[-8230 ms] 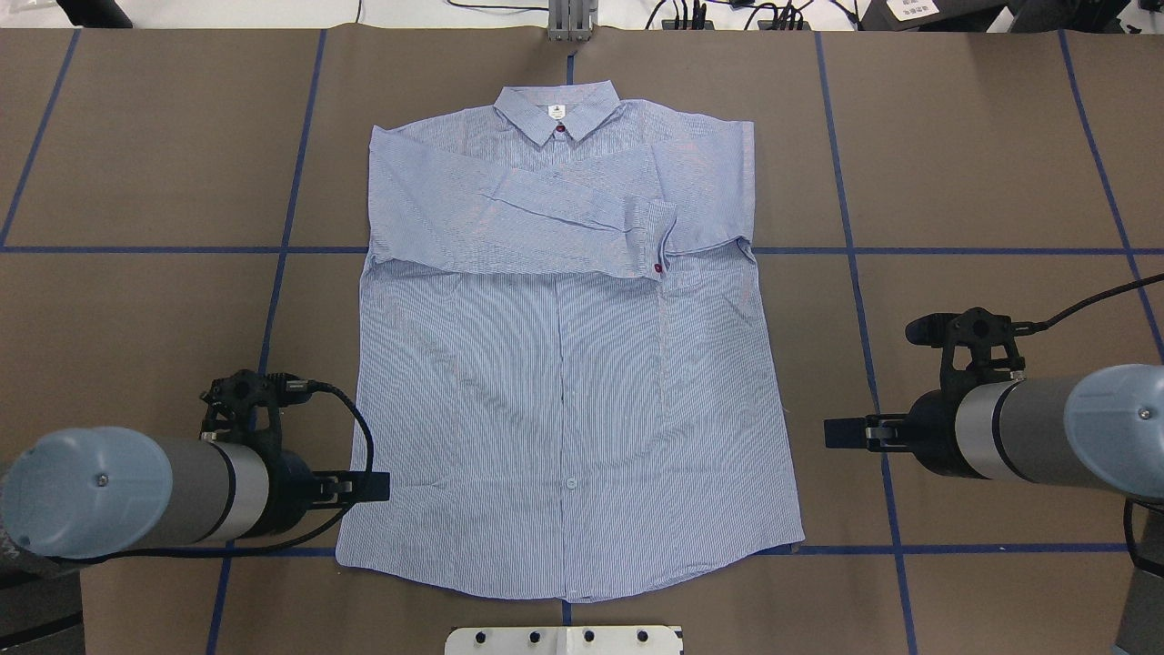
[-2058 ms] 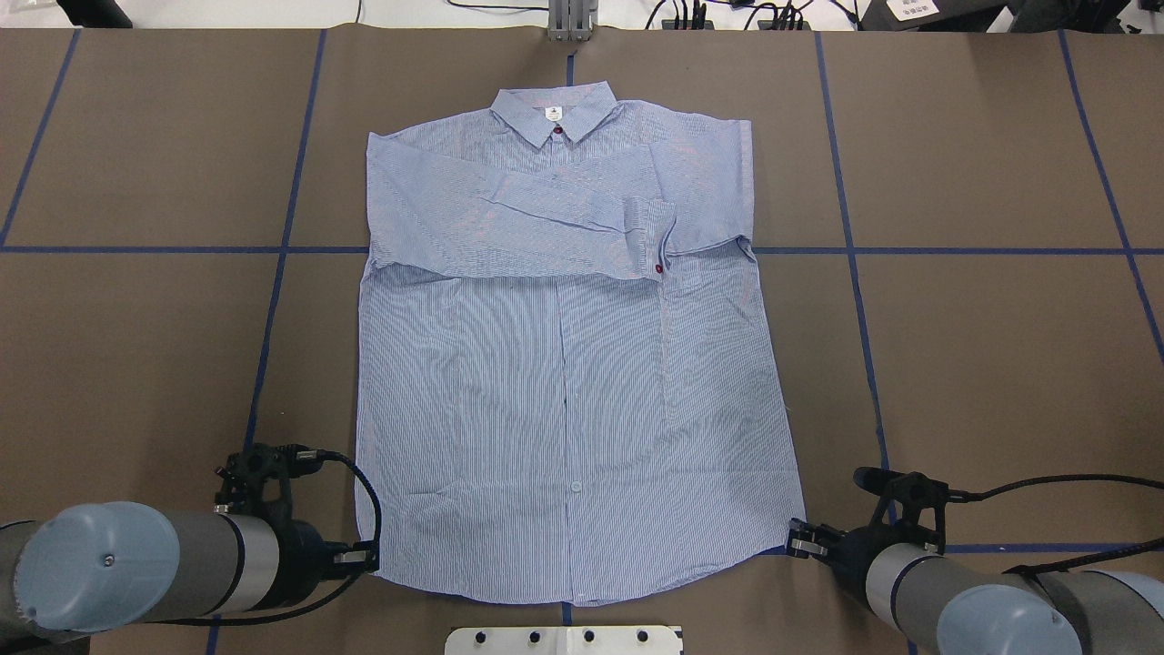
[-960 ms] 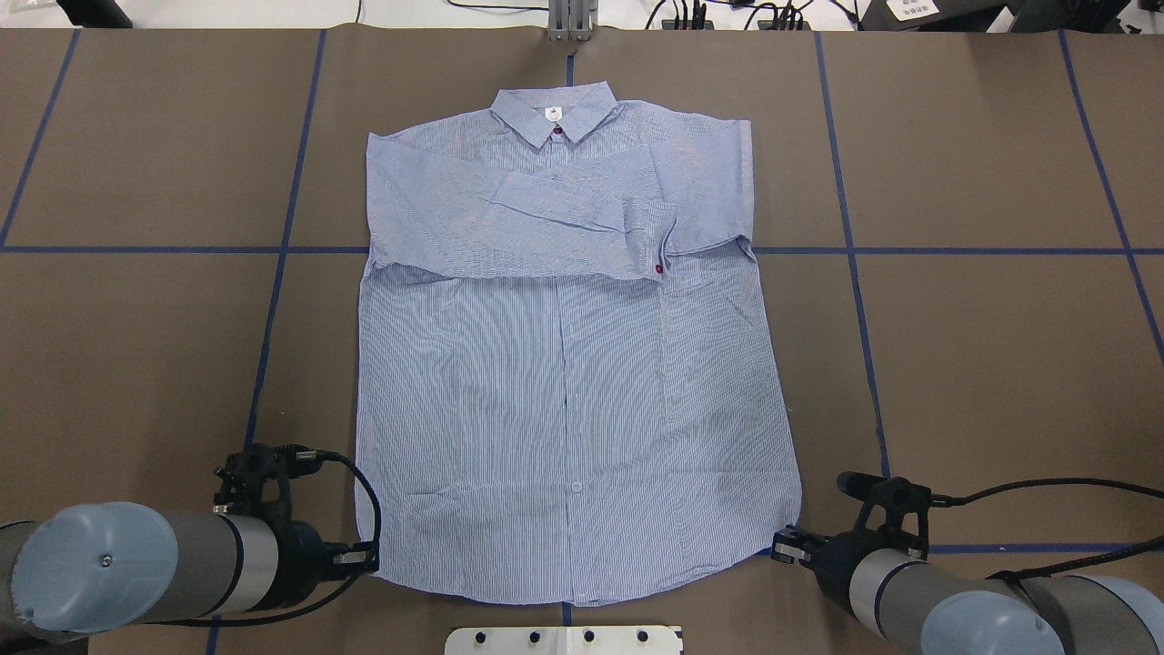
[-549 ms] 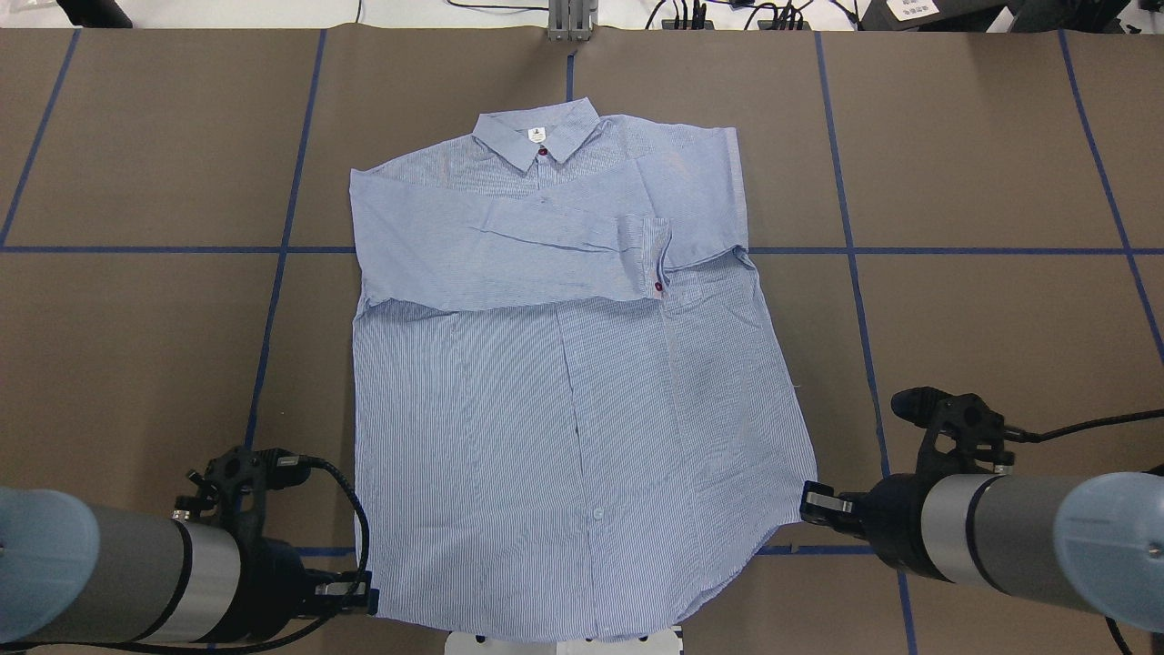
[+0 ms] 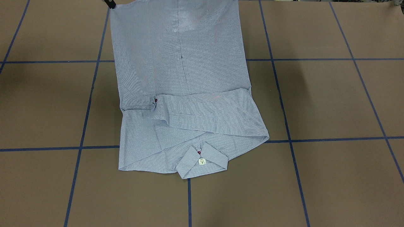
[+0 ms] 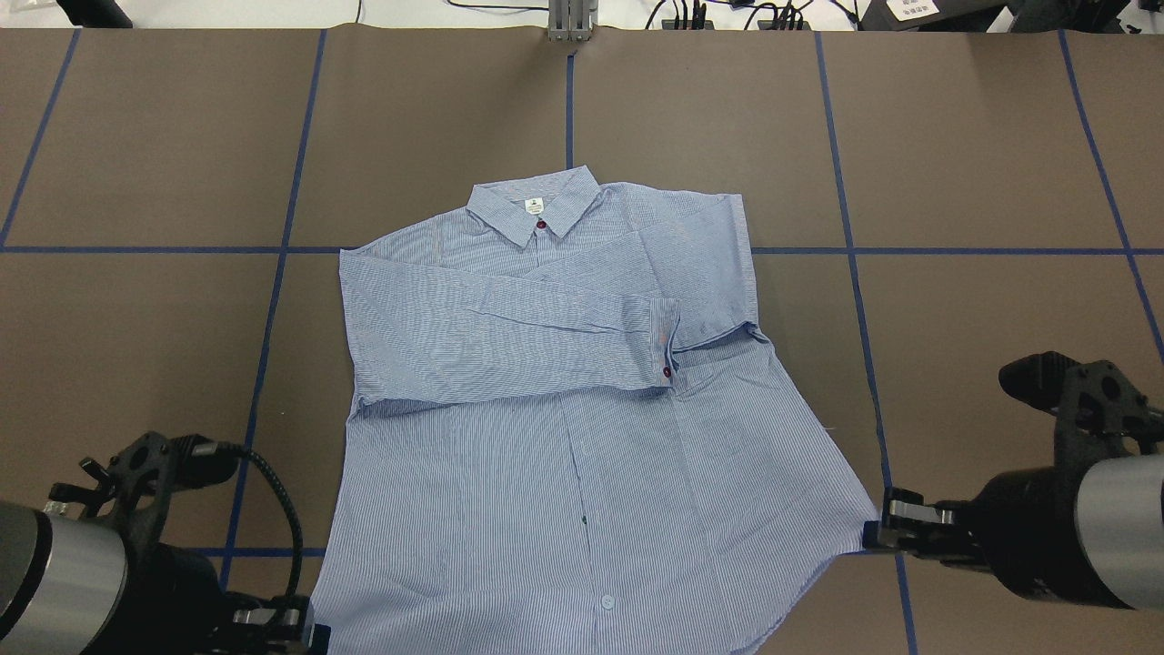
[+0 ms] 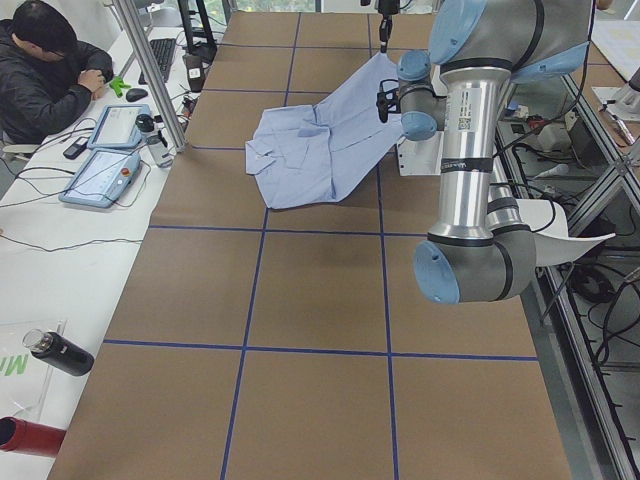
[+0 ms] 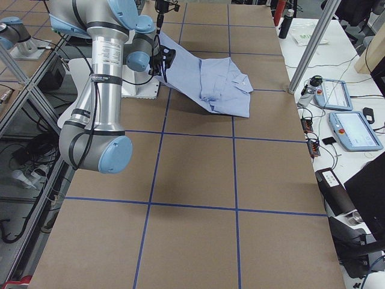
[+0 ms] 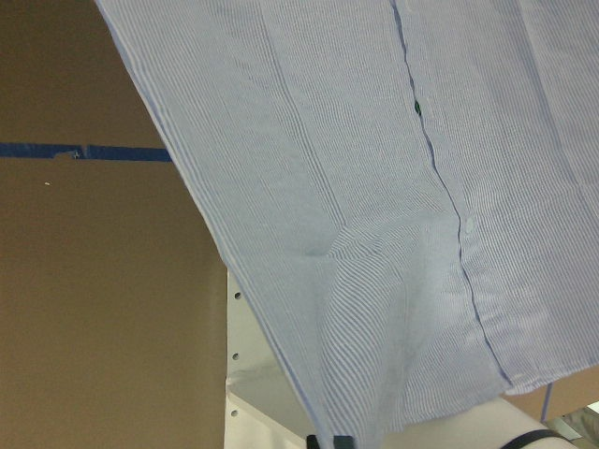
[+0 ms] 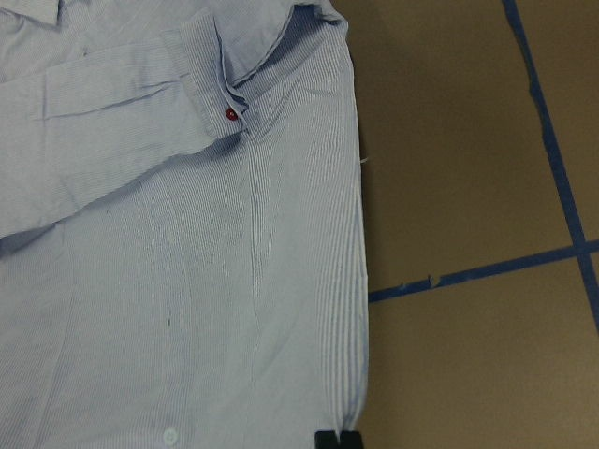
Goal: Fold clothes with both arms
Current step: 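Lift the hem with both grippers and carry it toward the collar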
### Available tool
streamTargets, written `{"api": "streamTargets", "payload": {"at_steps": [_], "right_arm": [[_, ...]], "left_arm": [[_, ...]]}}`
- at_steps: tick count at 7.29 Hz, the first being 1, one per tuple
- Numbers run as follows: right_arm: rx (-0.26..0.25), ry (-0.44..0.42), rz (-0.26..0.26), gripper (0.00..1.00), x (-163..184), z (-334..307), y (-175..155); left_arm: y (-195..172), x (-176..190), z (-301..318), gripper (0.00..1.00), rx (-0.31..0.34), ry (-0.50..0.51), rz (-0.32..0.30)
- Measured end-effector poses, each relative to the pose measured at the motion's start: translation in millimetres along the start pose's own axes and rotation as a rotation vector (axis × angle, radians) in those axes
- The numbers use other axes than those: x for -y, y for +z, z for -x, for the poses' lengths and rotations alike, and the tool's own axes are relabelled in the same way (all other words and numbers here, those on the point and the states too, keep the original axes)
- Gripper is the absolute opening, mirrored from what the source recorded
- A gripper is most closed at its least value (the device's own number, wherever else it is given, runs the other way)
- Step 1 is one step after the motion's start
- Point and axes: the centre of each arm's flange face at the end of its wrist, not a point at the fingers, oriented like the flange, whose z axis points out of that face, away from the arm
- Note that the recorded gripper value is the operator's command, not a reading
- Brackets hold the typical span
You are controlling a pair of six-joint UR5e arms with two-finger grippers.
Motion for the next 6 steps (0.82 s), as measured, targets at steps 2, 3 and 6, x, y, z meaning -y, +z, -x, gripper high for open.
{"api": "streamTargets", "payload": {"at_steps": [2,3,6], "right_arm": [[-0.037,-0.008,-0.11,0.0,66,24,54],[-0.049,-0.012,-0.156,0.0,98,37,70],[-0.035,-0.014,-0.268,0.0,170,66,59]], "left_arm": [[21,68,1,0.0,0.066,-0.074,-0.144],[22,102,-5,0.0,0.075,-0.089,-0.242],[-21,169,-10,0.0,0.076,-0.107,-0.461]]}}
